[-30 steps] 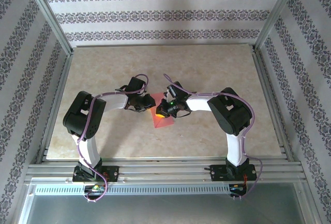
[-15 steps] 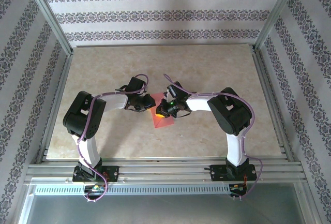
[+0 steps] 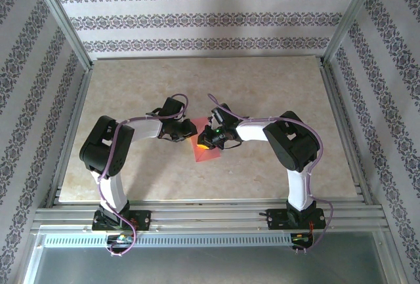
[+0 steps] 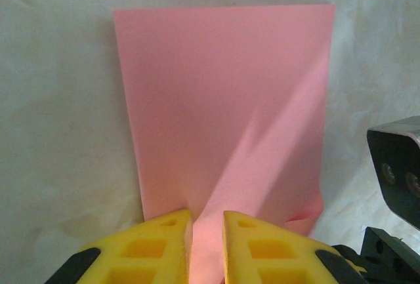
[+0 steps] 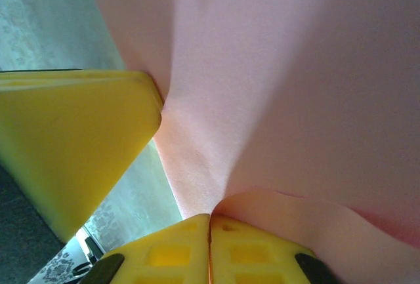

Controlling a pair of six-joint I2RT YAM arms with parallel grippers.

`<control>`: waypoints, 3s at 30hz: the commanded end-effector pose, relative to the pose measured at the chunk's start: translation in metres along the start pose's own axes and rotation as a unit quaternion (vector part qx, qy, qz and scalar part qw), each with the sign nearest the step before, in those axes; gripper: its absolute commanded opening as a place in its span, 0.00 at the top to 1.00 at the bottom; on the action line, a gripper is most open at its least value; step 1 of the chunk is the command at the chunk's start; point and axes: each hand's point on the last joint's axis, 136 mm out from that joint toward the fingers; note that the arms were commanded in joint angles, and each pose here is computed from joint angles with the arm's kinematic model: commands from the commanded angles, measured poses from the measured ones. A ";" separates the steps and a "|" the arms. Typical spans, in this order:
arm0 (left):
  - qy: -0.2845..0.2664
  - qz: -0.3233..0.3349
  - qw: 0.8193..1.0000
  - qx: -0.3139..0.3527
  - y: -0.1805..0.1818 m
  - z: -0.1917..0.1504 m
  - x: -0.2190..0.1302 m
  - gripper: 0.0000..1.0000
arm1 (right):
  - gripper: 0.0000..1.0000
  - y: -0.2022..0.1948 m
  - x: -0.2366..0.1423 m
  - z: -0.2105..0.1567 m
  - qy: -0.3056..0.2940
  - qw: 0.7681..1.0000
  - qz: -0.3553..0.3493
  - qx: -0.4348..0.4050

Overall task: Fold a paper plane with a square sheet of paper (pick it up from the middle)
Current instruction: Fold the triangle a second time at the center of the table.

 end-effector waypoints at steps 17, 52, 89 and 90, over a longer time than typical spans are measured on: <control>-0.084 -0.006 0.995 -0.059 0.018 0.017 -0.063 0.77 | 0.61 -0.021 0.004 -0.009 0.000 0.999 -0.043 0.017; 0.015 -0.049 0.999 -0.005 -0.021 -0.036 -0.021 0.89 | 1.00 -0.051 0.007 -0.018 0.020 0.995 -0.091 0.033; 0.034 0.064 0.997 0.021 0.023 -0.044 0.002 1.00 | 1.00 -0.037 0.006 -0.015 0.018 0.997 -0.071 0.024; 0.037 0.066 0.997 0.021 0.024 -0.045 0.003 1.00 | 1.00 -0.032 0.004 -0.012 0.014 0.998 -0.064 0.019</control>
Point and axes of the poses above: each hand's point on the last joint's axis, 136 mm out from that joint toward the fingers, its own x axis out along the fingers, its own y axis along the line the jaws close on, z = x × y, and after that the axes turned 5 degrees about -x, right-handed
